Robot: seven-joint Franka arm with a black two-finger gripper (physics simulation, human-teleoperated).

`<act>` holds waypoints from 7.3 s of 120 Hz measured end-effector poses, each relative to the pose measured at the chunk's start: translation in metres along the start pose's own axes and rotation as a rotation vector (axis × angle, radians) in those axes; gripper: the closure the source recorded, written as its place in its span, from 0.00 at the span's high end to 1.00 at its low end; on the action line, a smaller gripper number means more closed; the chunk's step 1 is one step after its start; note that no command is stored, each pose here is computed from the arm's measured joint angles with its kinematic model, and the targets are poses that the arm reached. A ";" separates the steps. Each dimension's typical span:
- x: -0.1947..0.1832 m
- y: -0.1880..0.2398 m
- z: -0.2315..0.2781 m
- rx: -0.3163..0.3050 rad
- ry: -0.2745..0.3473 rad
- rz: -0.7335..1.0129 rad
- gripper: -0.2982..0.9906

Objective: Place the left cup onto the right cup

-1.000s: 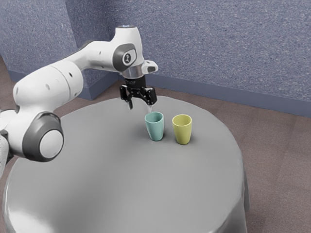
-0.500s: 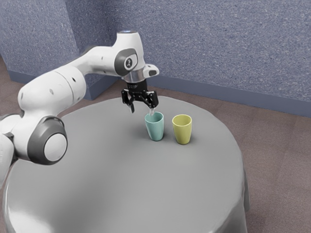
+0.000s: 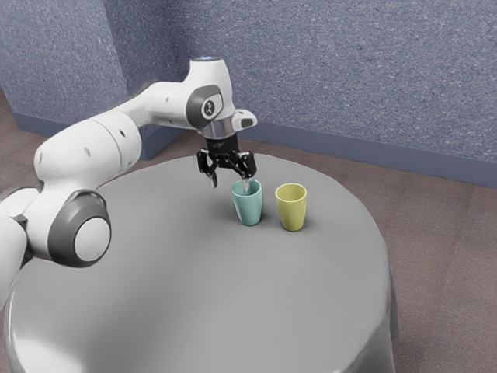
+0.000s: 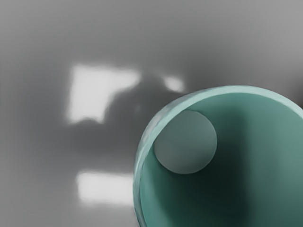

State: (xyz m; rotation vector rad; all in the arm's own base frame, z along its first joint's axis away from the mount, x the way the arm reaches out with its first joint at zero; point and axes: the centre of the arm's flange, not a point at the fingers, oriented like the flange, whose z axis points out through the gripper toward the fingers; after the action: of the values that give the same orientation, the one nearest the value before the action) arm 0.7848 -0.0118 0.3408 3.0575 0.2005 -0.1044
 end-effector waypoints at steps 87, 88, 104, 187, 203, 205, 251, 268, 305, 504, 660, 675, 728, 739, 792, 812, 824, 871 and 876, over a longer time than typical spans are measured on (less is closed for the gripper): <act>0.009 -0.007 0.005 -0.011 0.037 -0.029 0.75; 0.009 -0.007 0.005 -0.011 0.037 -0.029 0.75; 0.009 -0.007 0.011 -0.010 0.031 -0.030 0.75; 0.009 0.000 0.017 -0.013 0.028 -0.027 0.57; 0.009 0.000 0.018 -0.012 0.027 -0.027 0.51; 0.009 0.000 0.017 -0.012 0.027 -0.027 0.51; 0.010 -0.001 0.025 -0.011 0.017 -0.030 0.45; 0.010 -0.001 0.027 -0.011 0.017 -0.030 0.42; 0.012 0.000 0.027 -0.014 0.030 -0.031 0.36; 0.006 0.006 -0.013 -0.005 0.073 -0.026 0.16; -0.028 0.040 -0.102 0.049 0.131 0.026 0.16; -0.030 0.047 -0.103 0.050 0.130 0.036 0.16; -0.035 0.071 -0.107 0.048 0.138 0.069 0.16; -0.036 0.075 -0.107 0.048 0.139 0.074 0.16; -0.038 0.090 -0.117 0.032 0.167 0.093 0.16; -0.038 0.094 -0.116 0.029 0.168 0.097 0.16; -0.037 0.097 -0.117 0.024 0.174 0.101 0.16; -0.035 0.110 -0.109 0.010 0.181 0.117 0.16; -0.035 0.110 -0.107 0.010 0.181 0.116 0.16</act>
State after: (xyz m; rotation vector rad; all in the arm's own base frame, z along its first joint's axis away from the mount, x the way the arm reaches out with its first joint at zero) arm 0.7718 -0.1165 0.4576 3.0790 0.0325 0.1785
